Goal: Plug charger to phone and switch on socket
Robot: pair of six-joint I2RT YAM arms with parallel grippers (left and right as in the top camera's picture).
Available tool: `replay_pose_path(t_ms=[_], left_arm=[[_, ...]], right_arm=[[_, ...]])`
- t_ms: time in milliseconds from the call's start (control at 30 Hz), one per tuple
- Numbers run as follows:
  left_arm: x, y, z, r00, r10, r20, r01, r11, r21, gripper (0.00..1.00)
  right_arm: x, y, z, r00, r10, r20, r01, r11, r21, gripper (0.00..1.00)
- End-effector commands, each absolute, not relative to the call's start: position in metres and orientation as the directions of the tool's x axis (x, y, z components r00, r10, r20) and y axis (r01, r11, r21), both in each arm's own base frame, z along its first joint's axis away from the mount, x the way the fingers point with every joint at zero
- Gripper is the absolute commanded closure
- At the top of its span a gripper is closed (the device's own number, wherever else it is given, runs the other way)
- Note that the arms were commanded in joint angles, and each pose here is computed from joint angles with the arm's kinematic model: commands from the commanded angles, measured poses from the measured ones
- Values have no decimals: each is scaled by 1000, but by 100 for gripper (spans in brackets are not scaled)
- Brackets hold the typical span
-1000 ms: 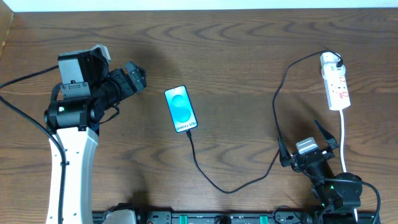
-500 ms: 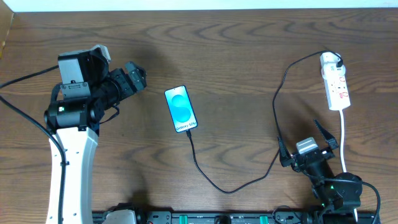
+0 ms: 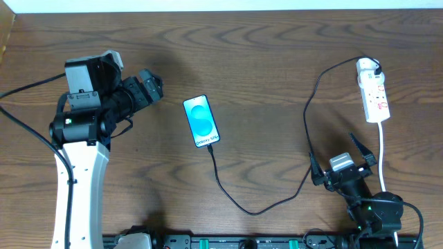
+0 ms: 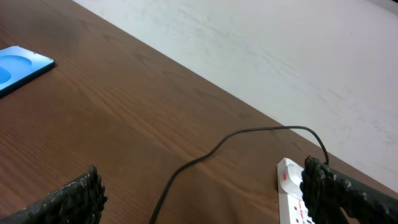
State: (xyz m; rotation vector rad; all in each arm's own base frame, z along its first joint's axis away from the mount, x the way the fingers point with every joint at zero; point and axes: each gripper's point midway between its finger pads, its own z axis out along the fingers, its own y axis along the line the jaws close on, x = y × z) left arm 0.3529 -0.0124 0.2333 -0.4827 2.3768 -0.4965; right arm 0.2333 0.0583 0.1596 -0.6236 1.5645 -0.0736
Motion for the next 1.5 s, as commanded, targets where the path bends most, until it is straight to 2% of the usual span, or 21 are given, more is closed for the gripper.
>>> replay_pose_path(t_ms=[0,100,233,367,433,567,800,967,1100,1233,1467], left_arm=[[347,-2,244,-676,-451,-583,-229,880,-415,1],[336,12,254,-611,-437,-660,-252,898,-361,0],[324,11,266,-521,-337,-784,-149,940,-306,1],[292,8,263,-368,-302,-880,-85,953,-292,1],[277,9,255,-250,-290,-924,-65,957,-283,1],[262,8,224,-150,-208,-967,-23,978,-207,1],[248,6,194,-48,-106,-993,2,994,-106,0],[246,6,180,-32,-11,-999,6,1000,-11,0],[247,9,160,-57,-14,-998,-11,1000,-13,1],[244,10,140,-140,-21,-990,-20,1000,-19,1],[244,11,139,-144,-22,-989,-23,1000,-19,0]], right_arm=[[233,60,159,46,-428,-903,-345,841,-416,1],[233,60,159,46,-428,-903,-345,841,-416,1],[233,60,159,46,-428,-903,-345,841,-416,1],[233,60,159,46,-428,-903,-345,841,-416,1],[233,60,159,46,-428,-903,-345,841,-416,1],[233,60,159,46,-428,-903,-345,841,-416,1],[233,60,159,46,-428,-903,-345,841,-416,1],[233,60,159,46,-428,-903,-345,841,-416,1],[233,60,159,46,-428,-903,-345,841,-416,1],[233,60,159,46,-428,-903,-345,841,-416,1],[233,60,159,46,-428,-903,-345,841,-416,1]])
